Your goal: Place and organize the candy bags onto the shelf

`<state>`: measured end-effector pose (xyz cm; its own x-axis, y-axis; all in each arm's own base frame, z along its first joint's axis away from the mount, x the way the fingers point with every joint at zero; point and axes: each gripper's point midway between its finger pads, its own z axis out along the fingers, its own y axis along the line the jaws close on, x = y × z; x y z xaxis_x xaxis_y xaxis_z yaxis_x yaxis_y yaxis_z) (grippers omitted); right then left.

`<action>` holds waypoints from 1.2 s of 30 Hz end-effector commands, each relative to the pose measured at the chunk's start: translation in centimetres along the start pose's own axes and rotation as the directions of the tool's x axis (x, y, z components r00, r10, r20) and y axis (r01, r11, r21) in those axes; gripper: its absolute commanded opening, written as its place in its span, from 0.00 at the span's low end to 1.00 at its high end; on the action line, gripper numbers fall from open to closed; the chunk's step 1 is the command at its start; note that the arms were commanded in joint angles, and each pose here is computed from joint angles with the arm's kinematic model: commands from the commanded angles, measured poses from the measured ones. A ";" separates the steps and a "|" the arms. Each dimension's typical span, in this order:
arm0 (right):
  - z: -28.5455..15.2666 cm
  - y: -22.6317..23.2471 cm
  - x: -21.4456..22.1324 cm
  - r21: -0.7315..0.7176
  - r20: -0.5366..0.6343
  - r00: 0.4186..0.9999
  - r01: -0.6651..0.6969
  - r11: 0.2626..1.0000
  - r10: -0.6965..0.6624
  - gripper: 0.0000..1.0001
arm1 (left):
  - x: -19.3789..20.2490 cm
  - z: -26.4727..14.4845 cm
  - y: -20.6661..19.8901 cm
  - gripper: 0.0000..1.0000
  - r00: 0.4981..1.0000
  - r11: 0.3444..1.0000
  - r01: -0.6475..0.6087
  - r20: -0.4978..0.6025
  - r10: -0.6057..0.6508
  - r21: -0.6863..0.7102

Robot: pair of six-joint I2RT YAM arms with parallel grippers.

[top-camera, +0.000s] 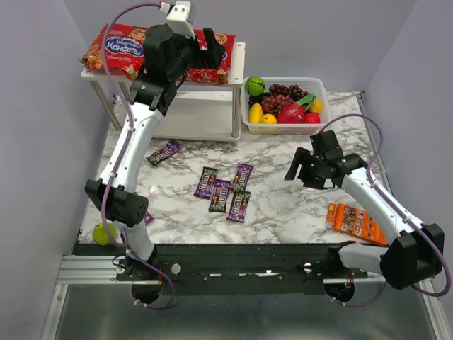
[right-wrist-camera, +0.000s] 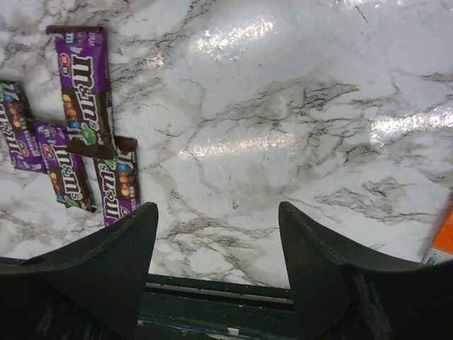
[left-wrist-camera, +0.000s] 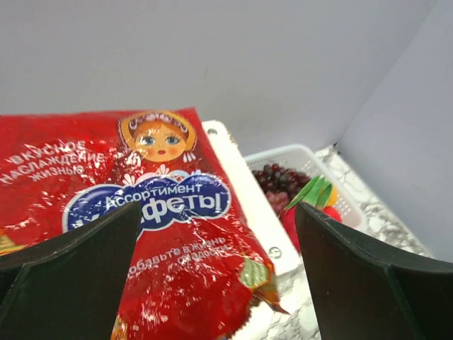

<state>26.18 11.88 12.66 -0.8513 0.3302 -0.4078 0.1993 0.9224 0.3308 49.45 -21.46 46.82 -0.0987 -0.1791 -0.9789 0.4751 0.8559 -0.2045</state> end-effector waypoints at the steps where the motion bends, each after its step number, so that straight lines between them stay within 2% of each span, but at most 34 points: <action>1: -2.1 1.5 -1.5 -0.078 0.062 0.997 0.055 0.995 -0.050 0.83 | -4.4 -5.1 -1.9 0.99 0.996 0.999 0.028 0.081 -0.029 0.021; 3: -2.7 2.2 -1.9 -0.114 0.087 0.994 0.076 0.991 -0.066 0.85 | -5.6 -7.4 -2.2 0.99 0.994 0.999 0.037 0.105 -0.037 0.001; 4: -2.9 2.5 -1.9 -0.132 0.090 0.993 0.085 0.988 -0.073 0.86 | -4.3 -7.7 -1.8 0.99 0.996 0.999 0.047 0.076 -0.045 -0.017; 6: -3.5 2.9 -2.1 -0.153 0.102 0.992 0.092 0.984 -0.077 0.87 | -5.0 -10.7 -1.8 0.99 0.994 0.997 0.056 0.100 -0.051 -0.051; 7: -3.8 3.1 -2.1 -0.164 0.104 0.992 0.089 0.982 -0.073 0.87 | -3.0 -11.2 -1.0 0.99 0.996 0.994 0.071 0.060 -0.067 -0.082; 12: -5.3 4.4 -1.8 -0.248 0.115 0.991 0.099 0.964 -0.072 0.87 | -0.3 -17.5 0.8 0.99 0.983 0.961 0.183 0.029 -0.181 -0.207; 13: -5.0 4.4 -1.2 -0.268 0.107 0.992 0.094 0.959 -0.068 0.87 | 2.0 -17.8 1.2 0.99 0.978 0.953 0.199 -0.009 -0.207 -0.228; 14: -5.8 5.2 -1.7 -0.314 0.154 0.986 0.110 0.943 -0.063 0.87 | 2.7 -18.5 1.3 0.99 0.975 0.949 0.210 -0.016 -0.220 -0.237; 15: -6.0 5.4 -1.6 -0.337 0.163 0.985 0.111 0.935 -0.058 0.87 | 3.2 -19.9 1.0 0.99 0.973 0.946 0.219 -0.022 -0.231 -0.239; 18: -6.5 6.2 -0.9 -0.409 0.170 0.985 0.095 0.908 -0.026 0.87 | 8.0 -22.2 1.4 0.99 0.948 0.923 0.249 -0.119 -0.294 -0.294; 19: -6.5 6.2 -0.7 -0.418 0.161 0.987 0.081 0.905 -0.014 0.87 | 11.1 -22.7 1.9 0.99 0.930 0.910 0.254 -0.176 -0.323 -0.327; 21: -6.2 5.9 0.0 -0.418 0.146 0.989 0.071 0.906 -0.010 0.87 | 13.6 -24.2 1.4 0.99 0.904 0.898 0.293 -0.210 -0.372 -0.330; 22: -6.1 5.7 0.3 -0.413 0.138 0.990 0.064 0.908 -0.007 0.87 | 17.2 -24.5 1.8 0.99 0.875 0.885 0.297 -0.269 -0.403 -0.359; 24: -5.6 5.1 1.2 -0.402 0.116 0.993 0.053 0.914 -0.007 0.86 | 19.7 -25.3 1.4 0.99 0.841 0.865 0.346 -0.289 -0.458 -0.364; 25: -5.5 4.9 1.5 -0.400 0.104 0.995 0.046 0.915 -0.004 0.86 | 22.6 -25.6 1.7 0.99 0.806 0.849 0.355 -0.331 -0.490 -0.392; 27: -4.9 4.4 2.3 -0.389 0.079 0.997 0.034 0.921 -0.004 0.86 | 24.5 -25.4 1.2 0.99 0.772 0.833 0.400 -0.350 -0.531 -0.384; 28: -4.8 4.3 2.6 -0.388 0.072 0.997 0.033 0.921 -0.006 0.86 | 26.7 -25.6 1.4 0.99 0.744 0.821 0.405 -0.378 -0.552 -0.402; 30: -4.4 4.0 3.0 -0.383 0.055 0.998 0.026 0.923 -0.005 0.86 | 28.3 -24.7 1.2 0.99 0.719 0.813 0.429 -0.395 -0.571 -0.394; 36: -3.0 3.0 4.3 -0.354 0.009 1.000 0.010 0.935 -0.007 0.85 | 34.9 -23.4 1.9 0.98 0.620 0.775 0.447 -0.469 -0.629 -0.448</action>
<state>22.18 15.39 15.28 -0.8334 0.3284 -0.4445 -0.0025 0.8020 0.5973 24.78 -12.77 13.54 -0.7605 -0.3923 -0.5174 -0.0844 0.8498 -0.5203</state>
